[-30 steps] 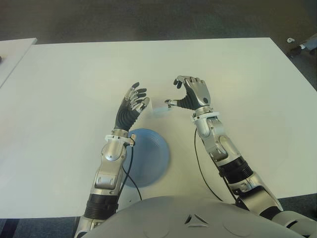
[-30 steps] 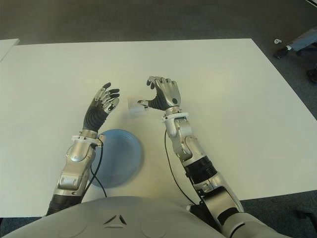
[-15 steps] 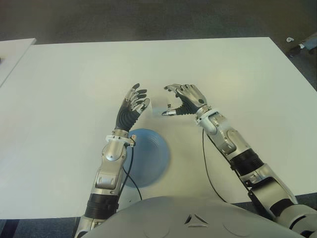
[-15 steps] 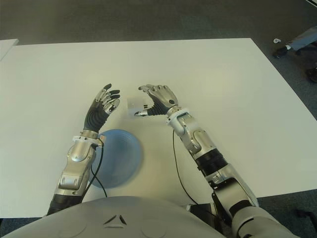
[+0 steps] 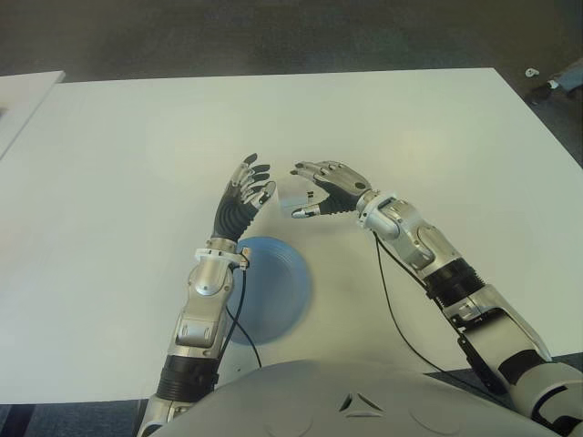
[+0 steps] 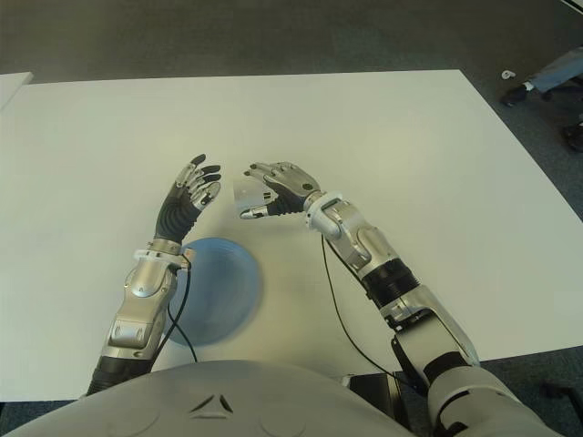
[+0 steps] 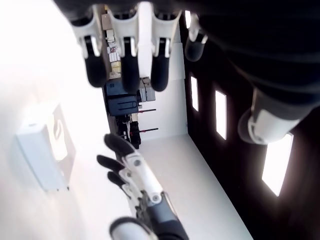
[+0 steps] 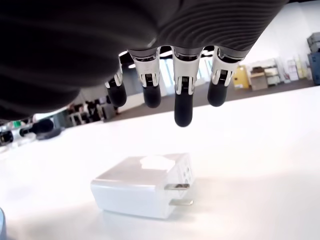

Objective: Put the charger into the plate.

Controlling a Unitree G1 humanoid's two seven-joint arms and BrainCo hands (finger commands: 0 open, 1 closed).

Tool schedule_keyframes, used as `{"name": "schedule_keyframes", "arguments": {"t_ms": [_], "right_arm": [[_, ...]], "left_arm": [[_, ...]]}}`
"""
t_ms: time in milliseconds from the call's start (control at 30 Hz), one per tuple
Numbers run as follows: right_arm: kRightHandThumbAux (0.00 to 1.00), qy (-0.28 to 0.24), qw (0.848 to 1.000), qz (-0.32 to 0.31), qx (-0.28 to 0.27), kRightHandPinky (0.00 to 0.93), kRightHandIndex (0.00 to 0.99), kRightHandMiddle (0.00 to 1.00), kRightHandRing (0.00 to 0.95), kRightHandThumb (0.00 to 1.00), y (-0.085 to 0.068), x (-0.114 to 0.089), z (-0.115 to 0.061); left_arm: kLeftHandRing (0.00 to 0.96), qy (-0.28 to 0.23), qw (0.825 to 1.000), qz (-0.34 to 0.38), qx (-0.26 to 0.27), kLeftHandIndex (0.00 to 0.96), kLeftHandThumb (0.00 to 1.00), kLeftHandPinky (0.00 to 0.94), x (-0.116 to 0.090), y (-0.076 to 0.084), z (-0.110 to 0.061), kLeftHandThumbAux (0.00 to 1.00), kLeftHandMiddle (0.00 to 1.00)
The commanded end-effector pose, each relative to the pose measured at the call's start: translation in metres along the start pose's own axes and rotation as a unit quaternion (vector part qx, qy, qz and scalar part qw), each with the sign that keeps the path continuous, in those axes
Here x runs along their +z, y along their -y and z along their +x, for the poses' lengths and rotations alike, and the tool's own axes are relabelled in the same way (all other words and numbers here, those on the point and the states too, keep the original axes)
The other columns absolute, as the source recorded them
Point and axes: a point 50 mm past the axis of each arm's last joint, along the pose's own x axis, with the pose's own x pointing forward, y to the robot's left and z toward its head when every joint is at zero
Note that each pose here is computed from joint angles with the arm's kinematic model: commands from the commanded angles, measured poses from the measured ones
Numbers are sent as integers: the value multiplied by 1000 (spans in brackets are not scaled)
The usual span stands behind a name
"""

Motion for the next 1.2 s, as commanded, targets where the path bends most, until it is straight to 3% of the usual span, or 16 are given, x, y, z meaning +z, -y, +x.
{"name": "schedule_keyframes", "arguments": {"t_ms": [33, 767, 1200], "right_arm": [[171, 18, 999, -21, 22, 0, 0, 0, 0, 348, -5, -2, 6], [176, 61, 995, -72, 39, 0, 0, 0, 0, 351, -3, -9, 33], [173, 64, 993, -97, 20, 0, 0, 0, 0, 364, 0, -2, 49]], "left_arm": [[224, -9, 1000, -2, 2, 0, 1, 233, -5, 1, -1, 507, 207], [197, 0, 1000, -8, -2, 0, 1, 211, -7, 4, 0, 517, 173], [178, 6, 1000, 0, -4, 0, 0, 209, -7, 5, -1, 502, 144]]}}
